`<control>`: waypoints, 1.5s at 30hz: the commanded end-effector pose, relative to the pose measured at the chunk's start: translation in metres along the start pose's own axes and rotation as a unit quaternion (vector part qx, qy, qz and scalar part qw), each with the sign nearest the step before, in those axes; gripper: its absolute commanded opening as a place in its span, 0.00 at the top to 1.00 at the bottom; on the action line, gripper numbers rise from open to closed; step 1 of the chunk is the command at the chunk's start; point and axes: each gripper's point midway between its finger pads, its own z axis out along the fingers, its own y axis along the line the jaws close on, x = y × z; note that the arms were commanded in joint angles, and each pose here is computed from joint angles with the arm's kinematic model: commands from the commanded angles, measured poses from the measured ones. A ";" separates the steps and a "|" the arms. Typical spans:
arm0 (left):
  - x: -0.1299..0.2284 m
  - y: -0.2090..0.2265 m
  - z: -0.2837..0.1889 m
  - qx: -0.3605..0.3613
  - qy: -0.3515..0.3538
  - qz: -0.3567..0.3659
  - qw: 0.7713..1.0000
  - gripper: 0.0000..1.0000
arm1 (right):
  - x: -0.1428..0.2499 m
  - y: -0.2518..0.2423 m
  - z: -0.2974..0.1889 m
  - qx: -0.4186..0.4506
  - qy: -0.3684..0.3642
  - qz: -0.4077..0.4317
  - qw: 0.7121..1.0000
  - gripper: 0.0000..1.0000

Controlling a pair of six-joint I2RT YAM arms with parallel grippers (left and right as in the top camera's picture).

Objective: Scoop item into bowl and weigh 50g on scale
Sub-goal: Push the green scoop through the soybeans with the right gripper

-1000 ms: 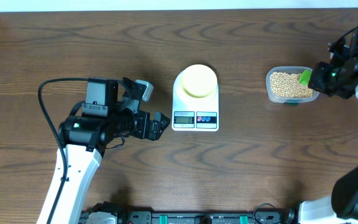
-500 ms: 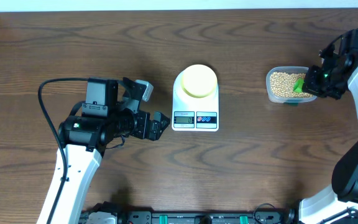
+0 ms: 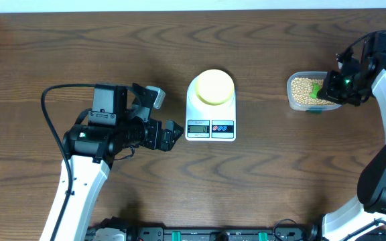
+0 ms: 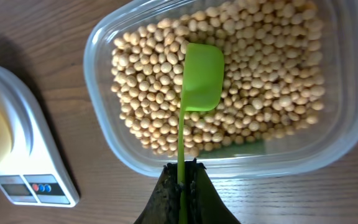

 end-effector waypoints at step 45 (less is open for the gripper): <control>-0.001 -0.003 0.000 0.009 -0.001 0.010 1.000 0.02 | 0.008 -0.011 -0.013 -0.180 -0.012 0.055 0.982 0.99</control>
